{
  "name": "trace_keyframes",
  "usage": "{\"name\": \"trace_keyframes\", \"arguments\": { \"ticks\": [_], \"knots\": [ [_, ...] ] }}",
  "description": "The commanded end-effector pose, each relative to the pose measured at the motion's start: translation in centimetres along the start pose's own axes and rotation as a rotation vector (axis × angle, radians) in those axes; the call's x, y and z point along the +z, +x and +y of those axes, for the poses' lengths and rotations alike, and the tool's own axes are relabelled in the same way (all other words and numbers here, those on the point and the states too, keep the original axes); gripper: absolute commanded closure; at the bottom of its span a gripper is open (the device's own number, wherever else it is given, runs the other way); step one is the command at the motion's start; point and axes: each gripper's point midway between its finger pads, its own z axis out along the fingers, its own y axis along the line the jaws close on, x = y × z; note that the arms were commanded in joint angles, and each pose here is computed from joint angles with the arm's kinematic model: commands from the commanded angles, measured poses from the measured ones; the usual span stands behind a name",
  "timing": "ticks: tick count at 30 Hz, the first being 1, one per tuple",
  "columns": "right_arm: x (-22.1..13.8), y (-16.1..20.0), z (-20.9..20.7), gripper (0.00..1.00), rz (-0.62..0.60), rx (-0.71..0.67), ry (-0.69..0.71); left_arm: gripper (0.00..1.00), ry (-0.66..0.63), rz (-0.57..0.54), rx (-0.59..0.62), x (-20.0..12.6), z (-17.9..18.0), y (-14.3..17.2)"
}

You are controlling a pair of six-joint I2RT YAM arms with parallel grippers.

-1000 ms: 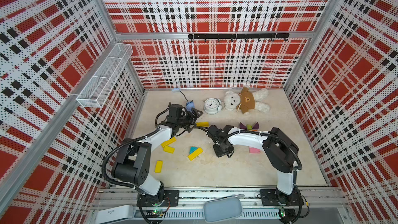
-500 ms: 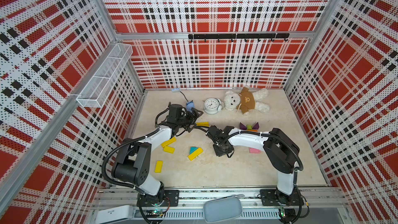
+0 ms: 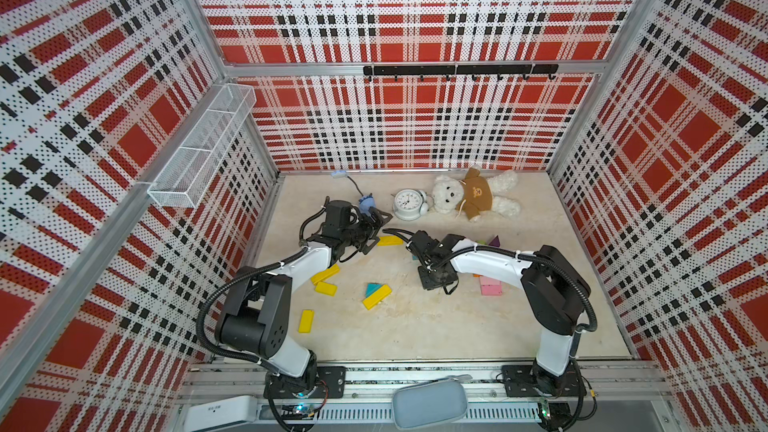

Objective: Assemble a carrot with building blocks
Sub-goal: Assemble the building block at the center of the board.

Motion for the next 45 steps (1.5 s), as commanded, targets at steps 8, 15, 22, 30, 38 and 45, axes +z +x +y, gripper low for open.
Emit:
{"name": "trace_keyframes", "arguments": {
  "ticks": [8, 15, 22, 30, 38, 45],
  "knots": [
    [0.0, -5.6, -1.9, 0.63, -0.056, 0.071, -0.071, 0.01, 0.009, 0.048, -0.006, 1.3, -0.2, 1.5],
    [1.2, -7.5, -2.0, 0.63, -0.053, 0.066, -0.06, 0.0, 0.027, 0.047, -0.014, 1.1, -0.6, 1.5],
    [2.6, -8.5, -2.0, 0.63, -0.041, 0.083, -0.077, 0.0, 0.032, 0.052, -0.024, 1.3, -0.5, 1.7],
    [3.7, -8.5, -2.0, 0.61, -0.019, 0.087, -0.083, 0.0, 0.038, 0.054, -0.029, 1.4, -0.5, 1.7],
    [3.5, -8.7, -1.6, 0.56, -0.017, 0.082, -0.108, 0.0, 0.057, 0.064, -0.054, 1.6, -0.5, 1.7],
    [1.2, -9.4, -1.9, 0.55, -0.065, 0.087, -0.11, 0.0, 0.068, 0.061, -0.057, 1.5, -0.6, 1.5]
  ]
}}
